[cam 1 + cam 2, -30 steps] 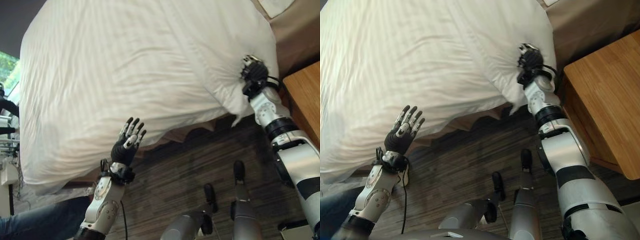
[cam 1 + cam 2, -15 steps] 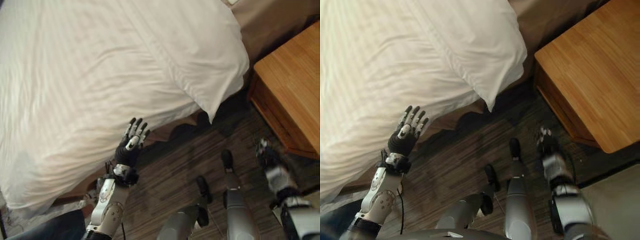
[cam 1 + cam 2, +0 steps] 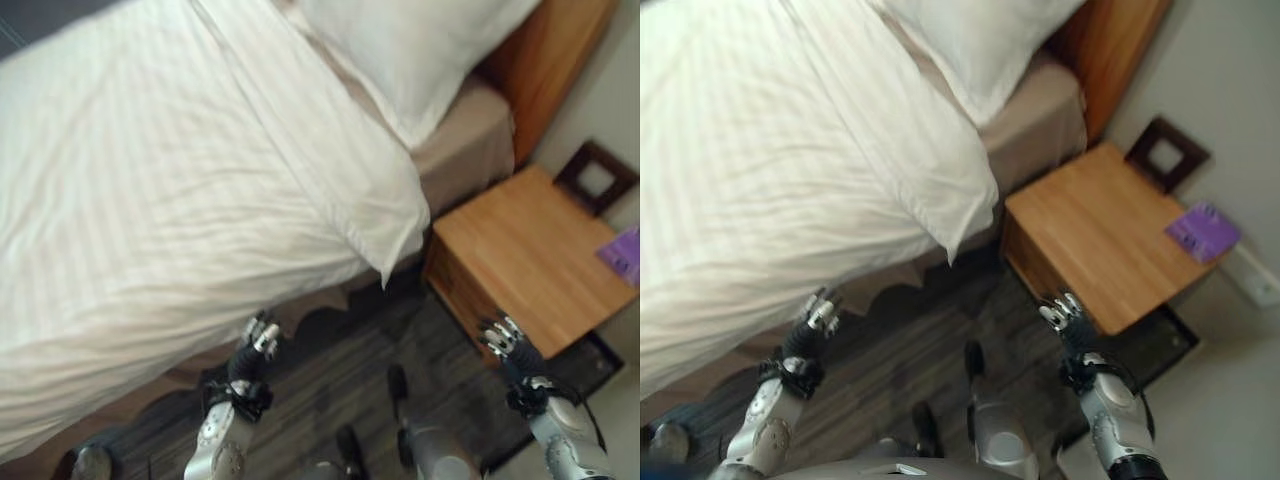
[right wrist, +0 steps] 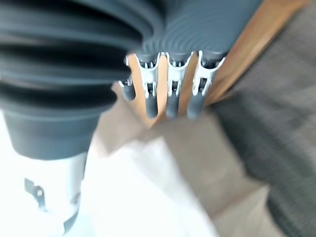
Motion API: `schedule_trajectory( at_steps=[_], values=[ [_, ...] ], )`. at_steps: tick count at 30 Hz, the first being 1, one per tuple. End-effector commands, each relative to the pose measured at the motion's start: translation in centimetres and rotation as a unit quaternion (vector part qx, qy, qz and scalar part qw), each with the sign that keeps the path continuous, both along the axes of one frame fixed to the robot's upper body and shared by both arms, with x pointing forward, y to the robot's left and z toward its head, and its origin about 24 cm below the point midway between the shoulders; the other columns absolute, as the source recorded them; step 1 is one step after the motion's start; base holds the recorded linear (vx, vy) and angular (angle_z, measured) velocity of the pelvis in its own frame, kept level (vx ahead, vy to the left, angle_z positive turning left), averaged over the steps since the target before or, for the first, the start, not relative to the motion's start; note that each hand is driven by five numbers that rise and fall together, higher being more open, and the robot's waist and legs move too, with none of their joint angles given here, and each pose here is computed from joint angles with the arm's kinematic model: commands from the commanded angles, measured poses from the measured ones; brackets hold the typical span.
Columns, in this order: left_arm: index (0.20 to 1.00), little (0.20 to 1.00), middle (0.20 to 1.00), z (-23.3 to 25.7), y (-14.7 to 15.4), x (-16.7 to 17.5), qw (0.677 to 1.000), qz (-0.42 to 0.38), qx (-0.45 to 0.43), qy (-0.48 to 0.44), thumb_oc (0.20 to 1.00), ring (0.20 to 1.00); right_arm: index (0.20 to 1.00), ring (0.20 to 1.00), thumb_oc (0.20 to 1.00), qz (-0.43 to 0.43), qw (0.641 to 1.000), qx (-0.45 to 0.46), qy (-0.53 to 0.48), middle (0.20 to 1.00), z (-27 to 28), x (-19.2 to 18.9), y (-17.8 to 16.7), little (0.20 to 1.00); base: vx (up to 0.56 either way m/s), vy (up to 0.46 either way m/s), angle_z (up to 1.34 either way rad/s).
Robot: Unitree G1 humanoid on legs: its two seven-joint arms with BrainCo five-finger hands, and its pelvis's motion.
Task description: Making the bed.
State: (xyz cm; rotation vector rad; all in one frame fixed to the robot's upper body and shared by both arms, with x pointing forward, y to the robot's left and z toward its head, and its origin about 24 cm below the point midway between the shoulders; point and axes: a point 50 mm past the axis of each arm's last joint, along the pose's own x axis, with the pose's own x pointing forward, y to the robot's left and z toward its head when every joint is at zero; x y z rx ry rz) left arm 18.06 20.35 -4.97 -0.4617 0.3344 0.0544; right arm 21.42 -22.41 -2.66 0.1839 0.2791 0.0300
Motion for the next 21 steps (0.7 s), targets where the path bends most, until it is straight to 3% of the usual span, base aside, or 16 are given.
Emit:
schedule_trajectory(
  at_steps=[1, 7, 21],
  values=[
    [1.000, 1.000, 1.000, 1.0, -0.6, 1.3, 0.999, -0.020, 0.006, -0.029, 1.000, 1.000, 1.000, 1.000, 1.000, 0.010, 0.999, -0.038, -0.033, 1.000, 1.0, 0.7, 0.1, 1.000, -0.07, 0.082, 0.08],
    [1.000, 1.000, 1.000, 1.4, -1.7, 1.7, 0.999, -0.034, 0.001, -0.035, 1.000, 1.000, 1.000, 1.000, 1.000, 0.046, 0.997, -0.050, -0.032, 1.000, 0.8, 0.3, 1.9, 1.000, -0.05, 0.067, 0.22],
    [1.000, 1.000, 1.000, 1.4, 1.1, 0.6, 0.998, 0.017, 0.047, -0.029, 1.000, 1.000, 1.000, 1.000, 1.000, 0.036, 0.998, -0.054, -0.022, 1.000, 0.4, -1.1, 1.2, 1.000, -0.01, 0.002, 0.03]
  ],
)
